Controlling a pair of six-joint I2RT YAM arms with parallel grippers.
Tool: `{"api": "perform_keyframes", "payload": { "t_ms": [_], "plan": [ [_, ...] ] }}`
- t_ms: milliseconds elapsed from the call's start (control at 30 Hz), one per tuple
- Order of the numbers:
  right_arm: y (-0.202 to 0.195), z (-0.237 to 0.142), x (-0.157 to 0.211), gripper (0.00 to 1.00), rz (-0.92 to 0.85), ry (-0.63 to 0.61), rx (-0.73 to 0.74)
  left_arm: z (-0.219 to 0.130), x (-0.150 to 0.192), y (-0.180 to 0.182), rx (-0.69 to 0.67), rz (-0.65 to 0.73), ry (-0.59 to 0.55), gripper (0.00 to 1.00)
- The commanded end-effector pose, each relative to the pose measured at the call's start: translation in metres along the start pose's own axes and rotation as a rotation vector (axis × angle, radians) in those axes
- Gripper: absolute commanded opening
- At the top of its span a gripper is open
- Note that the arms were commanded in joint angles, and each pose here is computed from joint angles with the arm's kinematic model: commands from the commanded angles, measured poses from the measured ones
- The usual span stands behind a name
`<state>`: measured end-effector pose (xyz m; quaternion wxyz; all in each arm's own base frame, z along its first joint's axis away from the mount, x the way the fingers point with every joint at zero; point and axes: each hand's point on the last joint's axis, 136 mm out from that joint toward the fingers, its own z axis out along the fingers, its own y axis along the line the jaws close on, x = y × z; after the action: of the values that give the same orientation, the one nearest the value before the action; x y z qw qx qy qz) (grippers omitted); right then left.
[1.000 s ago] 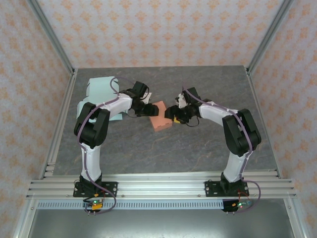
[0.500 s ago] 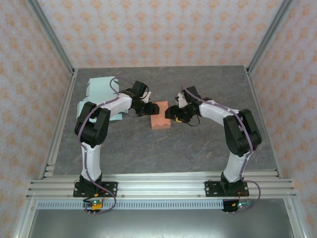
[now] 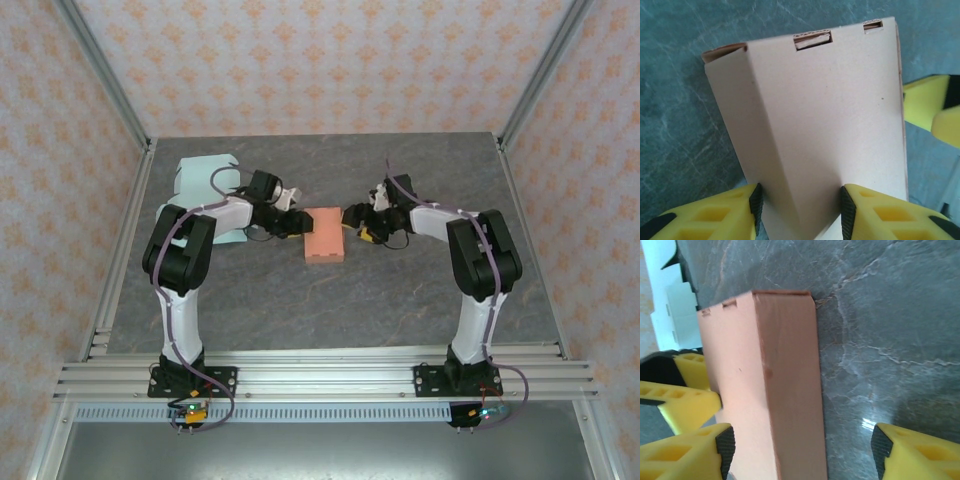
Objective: Fold the paper box
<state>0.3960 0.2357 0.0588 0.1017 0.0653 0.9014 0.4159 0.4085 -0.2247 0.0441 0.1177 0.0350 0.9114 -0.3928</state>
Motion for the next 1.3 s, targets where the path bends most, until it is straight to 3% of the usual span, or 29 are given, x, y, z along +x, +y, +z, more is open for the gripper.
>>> {"api": "perform_keyframes", "payload": {
  "t_ms": [0, 200, 333, 567, 667, 833, 1133, 1267],
  "plan": [
    [0.021, 0.003, -0.007, 0.76, 0.007, -0.002, -0.116, -0.001, 0.010, -0.016, 0.142, 0.044, 0.016, 0.43],
    [0.031, 0.022, -0.007, 0.78, 0.100, 0.002, -0.260, 0.003, 0.006, -0.027, 0.267, 0.056, -0.010, 0.34],
    [0.036, 0.022, -0.007, 0.80, 0.094, -0.005, -0.282, -0.002, 0.000, -0.022, 0.317, 0.027, -0.053, 0.27],
    [0.042, 0.018, -0.009, 0.83, 0.103, 0.006, -0.324, -0.006, -0.008, -0.004, 0.318, -0.012, -0.087, 0.19],
    [0.060, 0.015, -0.011, 0.83, 0.099, 0.017, -0.413, -0.006, -0.004, 0.003, 0.276, -0.006, -0.056, 0.14],
    [0.101, 0.013, -0.012, 0.81, 0.057, 0.040, -0.522, -0.001, -0.001, 0.019, 0.194, -0.035, -0.021, 0.13],
    [0.131, 0.007, -0.024, 0.78, 0.005, 0.020, -0.528, -0.007, -0.016, 0.039, 0.081, -0.089, -0.058, 0.18],
    [0.160, 0.015, -0.018, 0.78, -0.054, 0.054, -0.536, -0.001, -0.033, 0.029, 0.087, -0.079, -0.059, 0.23]
  ]
}}
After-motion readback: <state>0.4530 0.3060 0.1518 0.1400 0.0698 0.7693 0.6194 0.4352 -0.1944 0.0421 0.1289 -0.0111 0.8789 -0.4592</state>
